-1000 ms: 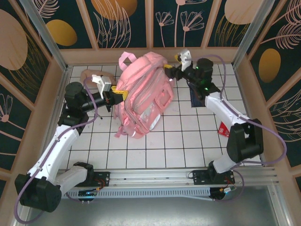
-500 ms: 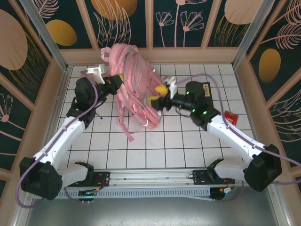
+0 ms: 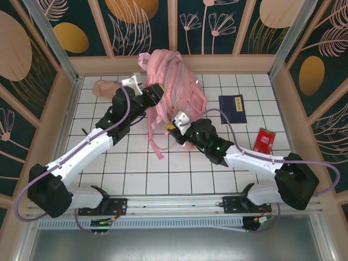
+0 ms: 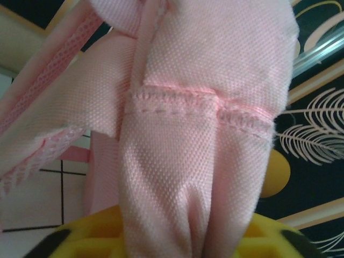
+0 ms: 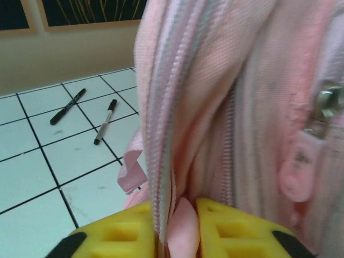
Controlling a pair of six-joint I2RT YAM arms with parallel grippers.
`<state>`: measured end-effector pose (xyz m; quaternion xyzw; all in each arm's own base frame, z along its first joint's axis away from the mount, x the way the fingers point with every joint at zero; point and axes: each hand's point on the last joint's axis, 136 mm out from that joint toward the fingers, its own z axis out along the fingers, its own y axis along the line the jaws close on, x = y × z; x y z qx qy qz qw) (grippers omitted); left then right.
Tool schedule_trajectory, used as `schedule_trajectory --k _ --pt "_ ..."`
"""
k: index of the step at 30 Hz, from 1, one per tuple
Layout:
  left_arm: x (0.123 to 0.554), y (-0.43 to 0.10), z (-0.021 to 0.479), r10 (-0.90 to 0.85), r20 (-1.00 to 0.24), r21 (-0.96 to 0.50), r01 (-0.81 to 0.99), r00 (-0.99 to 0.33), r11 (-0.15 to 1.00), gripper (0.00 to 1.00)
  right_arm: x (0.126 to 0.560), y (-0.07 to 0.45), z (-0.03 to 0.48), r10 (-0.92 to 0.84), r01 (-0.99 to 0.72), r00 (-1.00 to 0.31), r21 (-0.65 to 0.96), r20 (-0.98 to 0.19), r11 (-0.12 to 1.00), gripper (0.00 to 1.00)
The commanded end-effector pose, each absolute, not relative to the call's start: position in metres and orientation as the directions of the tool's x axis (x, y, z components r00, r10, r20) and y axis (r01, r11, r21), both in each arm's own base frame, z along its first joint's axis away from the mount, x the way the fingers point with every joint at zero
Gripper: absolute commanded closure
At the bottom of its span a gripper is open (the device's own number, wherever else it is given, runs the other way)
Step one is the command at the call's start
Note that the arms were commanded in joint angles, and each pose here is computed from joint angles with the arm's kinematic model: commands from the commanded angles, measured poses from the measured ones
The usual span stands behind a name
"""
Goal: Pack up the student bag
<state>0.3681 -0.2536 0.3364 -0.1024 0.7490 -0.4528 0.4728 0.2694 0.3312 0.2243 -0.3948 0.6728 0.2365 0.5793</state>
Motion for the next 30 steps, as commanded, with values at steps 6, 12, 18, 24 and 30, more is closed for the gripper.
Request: schedule_trajectory --k 6,12,18,24,30 --pt "0.326 -0.228 0.356 -0.342 -0.850 -0.506 0.440 -0.402 0.742 0.31 0.247 0.315 0.254 -0.198 -0.927 0.157 -0.214 -0.968 0.310 1.00" --pt "0.318 -0.200 0.323 -0.277 -0.866 -0.432 0.343 -0.416 0.834 0.17 0.246 0.305 0.238 -0.335 -0.900 0.322 -0.396 -0.885 0.182 1.00" --pt "0.300 -0.169 0.325 -0.119 -0.858 -0.286 0.272 -0.500 0.919 0.01 0.268 0.290 0.222 -0.504 -0.791 0.480 -0.603 -0.718 0.106 1.00" --pt "0.264 -0.193 0.314 0.211 -0.885 -0.091 0.597 -0.416 0.797 0.01 0.274 0.292 0.229 -0.499 -0.678 0.636 -0.735 -0.589 0.005 1.00" --pt "0.254 -0.231 0.260 0.450 -0.885 0.156 0.833 -0.121 0.530 0.16 0.283 0.282 0.217 -0.529 -0.628 0.689 -0.772 -0.496 -0.095 1.00"
